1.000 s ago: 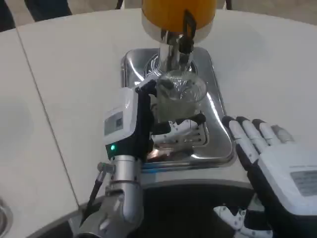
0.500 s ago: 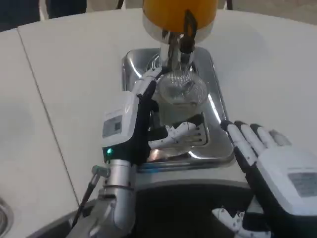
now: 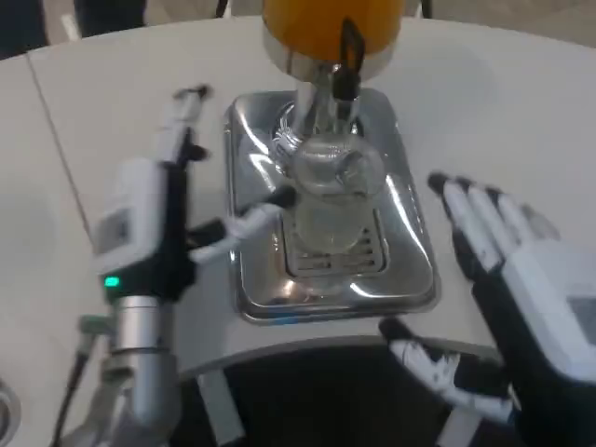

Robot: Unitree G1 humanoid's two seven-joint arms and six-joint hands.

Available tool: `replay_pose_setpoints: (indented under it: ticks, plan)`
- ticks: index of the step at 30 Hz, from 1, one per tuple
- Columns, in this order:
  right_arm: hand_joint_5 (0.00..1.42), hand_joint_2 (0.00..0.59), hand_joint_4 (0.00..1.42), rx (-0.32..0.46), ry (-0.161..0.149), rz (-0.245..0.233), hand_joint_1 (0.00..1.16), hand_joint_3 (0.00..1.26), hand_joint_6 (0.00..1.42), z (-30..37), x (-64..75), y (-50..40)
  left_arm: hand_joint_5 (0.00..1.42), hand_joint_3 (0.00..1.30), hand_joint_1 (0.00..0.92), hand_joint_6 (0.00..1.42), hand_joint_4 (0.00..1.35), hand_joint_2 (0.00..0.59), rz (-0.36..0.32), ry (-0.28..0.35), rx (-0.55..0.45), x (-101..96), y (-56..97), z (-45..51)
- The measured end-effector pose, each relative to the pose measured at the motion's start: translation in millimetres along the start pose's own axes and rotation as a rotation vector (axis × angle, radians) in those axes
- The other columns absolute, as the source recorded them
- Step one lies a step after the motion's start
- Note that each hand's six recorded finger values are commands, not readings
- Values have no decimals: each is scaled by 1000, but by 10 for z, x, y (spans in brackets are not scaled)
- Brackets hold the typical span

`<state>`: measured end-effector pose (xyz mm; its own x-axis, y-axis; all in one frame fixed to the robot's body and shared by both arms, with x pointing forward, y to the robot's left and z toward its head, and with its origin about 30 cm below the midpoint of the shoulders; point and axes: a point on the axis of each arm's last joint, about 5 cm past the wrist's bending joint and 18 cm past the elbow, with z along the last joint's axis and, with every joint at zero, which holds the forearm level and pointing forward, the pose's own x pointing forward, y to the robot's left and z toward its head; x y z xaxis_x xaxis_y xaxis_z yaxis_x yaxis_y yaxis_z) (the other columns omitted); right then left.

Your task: Grasp the cup under the faucet to collect the drink, then remove the cup.

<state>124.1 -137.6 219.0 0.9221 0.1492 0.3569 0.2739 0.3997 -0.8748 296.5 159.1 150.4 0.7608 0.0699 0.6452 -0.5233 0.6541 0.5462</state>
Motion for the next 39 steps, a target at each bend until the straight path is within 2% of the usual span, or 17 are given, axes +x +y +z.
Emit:
replay_pose_setpoints:
  ticks: [4,5,7,8,9,11,14,16,17,19,20,22,25,29,33,36,39]
  plan:
    - [0,359,0,84,-16,-90,522,0,29,35,114,-18,279,33,365,291,0,65,49,17,51,-90,277,-21]
    - [0,359,0,94,-20,-97,522,0,30,35,143,-7,264,13,351,281,0,65,55,17,82,-118,341,-30]
    - [0,359,0,127,-29,-98,523,0,30,37,213,31,231,1,318,263,0,70,52,-8,215,-237,502,-55]
    - [0,359,0,160,-25,-103,525,0,31,33,270,57,210,0,305,248,0,73,42,-33,282,-321,590,-51]
    - [0,359,0,173,-21,-106,527,0,31,32,295,68,188,0,295,224,0,70,37,-38,298,-351,620,-45]
    - [0,359,0,230,-28,-116,530,0,29,49,393,89,138,0,290,184,0,71,6,-29,346,-478,716,-32]
    - [0,362,0,284,-39,-134,532,0,25,70,501,89,75,0,224,136,0,78,-69,-33,393,-655,826,21]
    - [0,363,0,320,-55,-148,533,0,23,94,607,81,30,0,169,94,0,101,-120,-38,426,-786,903,84]
    - [0,362,0,347,-77,-165,532,0,22,122,672,54,6,0,114,63,0,107,-158,-39,432,-886,946,140]
    - [0,361,0,384,-106,-196,531,0,21,165,729,8,0,0,37,9,0,113,-207,-32,441,-1008,985,198]
    - [0,361,0,399,-112,-201,531,0,20,174,746,-2,0,0,28,4,0,114,-220,-25,439,-1037,995,213]
    - [0,361,0,447,-119,-197,530,0,19,187,792,-5,0,0,7,0,0,118,-257,-6,447,-1099,1031,262]
    - [0,360,0,488,-108,-187,529,0,18,183,834,8,0,0,4,0,0,118,-290,0,467,-1147,1056,301]
    - [0,360,0,559,-127,-189,529,0,18,211,930,-14,0,0,3,0,0,118,-318,-5,486,-1183,1075,323]
    - [0,359,0,646,-129,-153,527,0,4,224,1039,12,0,0,1,2,0,119,-335,0,482,-1207,1070,327]
    - [0,357,0,709,-137,-106,520,0,2,211,1124,50,0,0,1,4,0,120,-338,5,477,-1218,1065,331]
    - [0,356,0,735,-161,-86,515,0,0,208,1165,40,0,0,2,6,0,123,-339,1,474,-1221,1062,334]
